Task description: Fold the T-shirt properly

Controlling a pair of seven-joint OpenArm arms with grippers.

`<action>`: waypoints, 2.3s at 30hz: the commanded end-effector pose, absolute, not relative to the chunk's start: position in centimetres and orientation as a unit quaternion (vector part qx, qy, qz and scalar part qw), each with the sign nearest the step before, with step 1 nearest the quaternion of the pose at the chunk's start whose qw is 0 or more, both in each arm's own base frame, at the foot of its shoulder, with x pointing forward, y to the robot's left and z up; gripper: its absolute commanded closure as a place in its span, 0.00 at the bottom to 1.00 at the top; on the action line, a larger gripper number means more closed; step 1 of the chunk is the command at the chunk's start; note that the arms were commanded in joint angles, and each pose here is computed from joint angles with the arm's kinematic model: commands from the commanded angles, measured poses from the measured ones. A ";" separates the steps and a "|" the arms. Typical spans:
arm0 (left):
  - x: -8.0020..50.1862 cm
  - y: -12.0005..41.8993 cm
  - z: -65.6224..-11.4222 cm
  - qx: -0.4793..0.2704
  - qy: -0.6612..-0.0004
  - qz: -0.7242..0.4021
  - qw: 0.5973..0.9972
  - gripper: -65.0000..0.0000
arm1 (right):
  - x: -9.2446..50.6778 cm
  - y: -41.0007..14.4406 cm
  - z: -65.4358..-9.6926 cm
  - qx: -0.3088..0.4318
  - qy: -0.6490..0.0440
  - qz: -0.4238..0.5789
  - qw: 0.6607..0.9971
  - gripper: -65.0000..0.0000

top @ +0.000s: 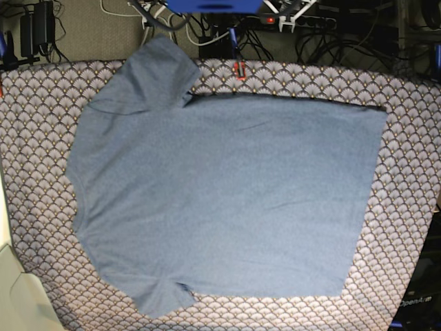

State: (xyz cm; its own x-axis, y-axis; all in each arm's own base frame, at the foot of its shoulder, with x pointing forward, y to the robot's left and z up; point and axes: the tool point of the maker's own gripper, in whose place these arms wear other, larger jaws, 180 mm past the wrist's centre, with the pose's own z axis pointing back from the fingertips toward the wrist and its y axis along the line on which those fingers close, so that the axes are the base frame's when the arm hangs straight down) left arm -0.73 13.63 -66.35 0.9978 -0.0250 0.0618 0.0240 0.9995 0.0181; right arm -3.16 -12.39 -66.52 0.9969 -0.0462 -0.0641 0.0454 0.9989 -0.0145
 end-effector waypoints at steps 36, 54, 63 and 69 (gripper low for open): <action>-0.8 13.6 -66.3 0.010 -0.033 -0.015 0.999 1.00 | -2.2 -13.0 -66.5 -0.007 0.008 -0.020 1.000 1.00; -0.9 14.2 -62.3 0.008 -0.140 -0.024 0.990 1.00 | -1.5 -15.9 -62.1 -0.029 -0.132 -0.004 0.991 1.00; 1.7 13.4 -53.2 -0.006 -0.270 -0.035 0.962 1.00 | 1.0 -17.8 -53.6 -0.046 -0.249 0.028 0.967 1.00; 4.0 12.9 -44.7 -0.017 -0.355 -0.051 0.933 0.99 | 3.0 -18.4 -45.3 -0.054 -0.329 0.056 0.941 1.00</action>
State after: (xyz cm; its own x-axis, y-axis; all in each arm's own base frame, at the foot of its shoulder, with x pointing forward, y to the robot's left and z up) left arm 4.51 13.13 -44.93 0.7427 -0.0823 0.6646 0.1021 0.9947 0.0091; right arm 3.02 -18.01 -45.76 0.7873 0.1316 0.6023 -0.0672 0.9894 -0.1284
